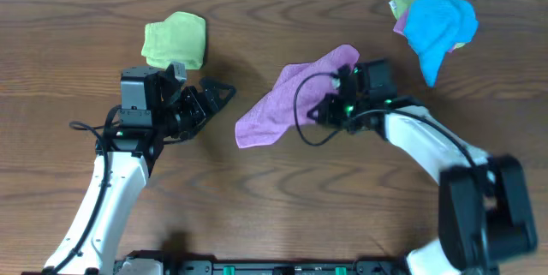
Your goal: Fold the cloth
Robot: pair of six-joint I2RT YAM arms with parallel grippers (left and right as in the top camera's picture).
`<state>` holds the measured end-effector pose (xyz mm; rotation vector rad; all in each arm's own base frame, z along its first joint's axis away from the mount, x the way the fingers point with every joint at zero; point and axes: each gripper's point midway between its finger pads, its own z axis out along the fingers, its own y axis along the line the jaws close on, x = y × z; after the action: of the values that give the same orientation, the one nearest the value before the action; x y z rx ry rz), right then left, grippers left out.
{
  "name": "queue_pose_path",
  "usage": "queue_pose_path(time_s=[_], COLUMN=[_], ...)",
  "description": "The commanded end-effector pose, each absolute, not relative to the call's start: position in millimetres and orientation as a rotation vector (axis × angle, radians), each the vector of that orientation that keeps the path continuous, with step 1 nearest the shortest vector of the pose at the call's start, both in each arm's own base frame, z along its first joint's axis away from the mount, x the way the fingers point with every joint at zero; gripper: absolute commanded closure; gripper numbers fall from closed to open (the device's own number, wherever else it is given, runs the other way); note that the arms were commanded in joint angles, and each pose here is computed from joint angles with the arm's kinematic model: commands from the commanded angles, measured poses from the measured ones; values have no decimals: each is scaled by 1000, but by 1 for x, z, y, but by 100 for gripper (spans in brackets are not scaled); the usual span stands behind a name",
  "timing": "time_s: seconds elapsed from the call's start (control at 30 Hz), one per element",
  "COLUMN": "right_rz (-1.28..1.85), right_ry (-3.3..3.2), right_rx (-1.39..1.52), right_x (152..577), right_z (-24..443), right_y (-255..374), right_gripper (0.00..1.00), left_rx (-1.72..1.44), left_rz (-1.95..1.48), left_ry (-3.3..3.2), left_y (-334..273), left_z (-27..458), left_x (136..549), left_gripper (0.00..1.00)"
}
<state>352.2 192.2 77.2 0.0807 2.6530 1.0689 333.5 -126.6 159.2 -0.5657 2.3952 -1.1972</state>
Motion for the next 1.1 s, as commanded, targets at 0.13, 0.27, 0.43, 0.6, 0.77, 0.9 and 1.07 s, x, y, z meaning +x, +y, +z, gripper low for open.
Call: queue_pose_path(time_s=[0.13,0.27,0.43,0.6,0.77,0.9,1.07], right_rz=[1090,1075,1009,805,626,543,452], right_ry=[2471,2423,2452,2568,2664,2736,2748], right_rx=[-33,-52,-31,64,178,235,267], right_x=[354,351,339,320,301,288,287], right_z=[150,169,173,159,147,137,133], right_y=[193,190,179,141,100,79,65], right_gripper=[99,99,99,99,99,99,99], left_rx=[-533,-527,-507,-485,-500,-508,-481], left_rz=[-1198,-1195,-1192,-1191,-1199,-1220,-1256], left_ry=[2386,2392,2420,2477,2511,2521,2557], left_y=[-128,-131,-140,-154,-160,-164,-183], left_z=[165,164,158,144,135,134,134], left_x=[336,335,333,329,328,325,315], left_gripper=[5,5,5,5,5,5,5])
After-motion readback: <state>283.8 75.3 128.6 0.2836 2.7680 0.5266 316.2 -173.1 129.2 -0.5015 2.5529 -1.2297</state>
